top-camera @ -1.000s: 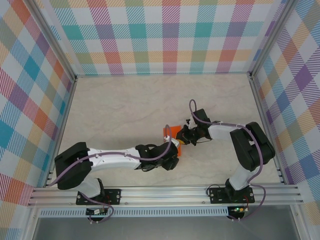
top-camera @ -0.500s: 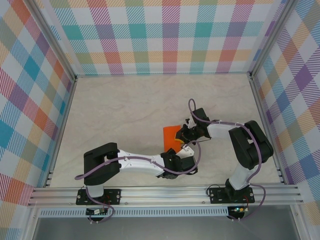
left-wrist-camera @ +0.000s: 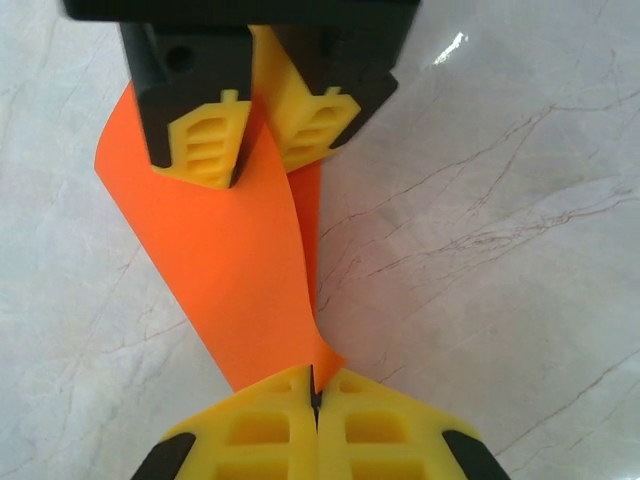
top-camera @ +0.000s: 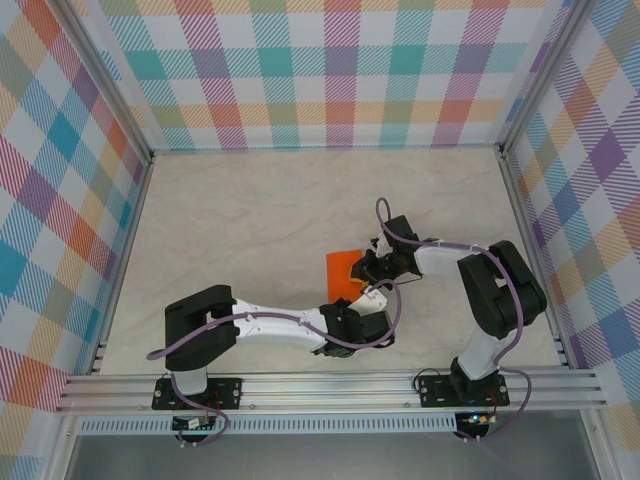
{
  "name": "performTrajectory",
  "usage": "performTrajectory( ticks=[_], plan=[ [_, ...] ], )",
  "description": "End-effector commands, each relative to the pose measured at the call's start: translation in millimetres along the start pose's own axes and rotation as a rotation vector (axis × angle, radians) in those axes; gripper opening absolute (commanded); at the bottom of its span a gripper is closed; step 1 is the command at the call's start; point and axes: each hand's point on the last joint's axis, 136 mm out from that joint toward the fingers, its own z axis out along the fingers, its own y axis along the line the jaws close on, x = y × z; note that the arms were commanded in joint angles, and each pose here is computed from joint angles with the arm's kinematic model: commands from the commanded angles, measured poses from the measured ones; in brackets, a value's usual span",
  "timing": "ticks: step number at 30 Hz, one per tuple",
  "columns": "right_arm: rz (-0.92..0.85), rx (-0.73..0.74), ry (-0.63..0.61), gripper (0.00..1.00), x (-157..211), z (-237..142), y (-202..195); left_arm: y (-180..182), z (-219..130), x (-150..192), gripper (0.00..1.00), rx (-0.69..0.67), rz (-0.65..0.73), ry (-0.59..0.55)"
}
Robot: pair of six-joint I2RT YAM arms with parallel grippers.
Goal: Fold a paper plane with a square sheet of paper (pick it up from the middle)
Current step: Third fold the triangle at the center of the table.
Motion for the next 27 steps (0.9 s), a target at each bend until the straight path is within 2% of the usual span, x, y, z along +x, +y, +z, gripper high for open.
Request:
performTrajectory(
  ticks=[1, 5, 8, 14, 18, 23, 27],
  plan=[
    [-0.045, 0.014, -0.003, 0.25, 0, -4, 4, 8, -8, -7, 0.0, 0.045, -0.046, -0.016],
    [-0.075, 0.078, -0.039, 0.39, -2, -15, 0, 6, -6, -2, 0.0, 0.128, -0.083, 0.012],
    [-0.101, 0.134, -0.07, 0.45, -7, -25, -6, 9, -3, 4, 0.0, 0.19, -0.127, 0.032],
    [-0.211, 0.146, -0.111, 0.47, -14, -43, 11, 13, 0, 15, 0.0, 0.313, -0.205, 0.076],
    [-0.275, 0.082, -0.121, 0.38, -18, -46, 32, 13, 1, 18, 0.0, 0.382, -0.25, 0.084],
    [-0.301, -0.003, -0.013, 0.18, -18, -28, 47, 15, 1, 17, 0.0, 0.449, -0.293, 0.089],
    [-0.302, -0.009, 0.04, 0.15, -23, -12, 44, 12, -2, 14, 0.0, 0.517, -0.31, 0.103]
  ],
)
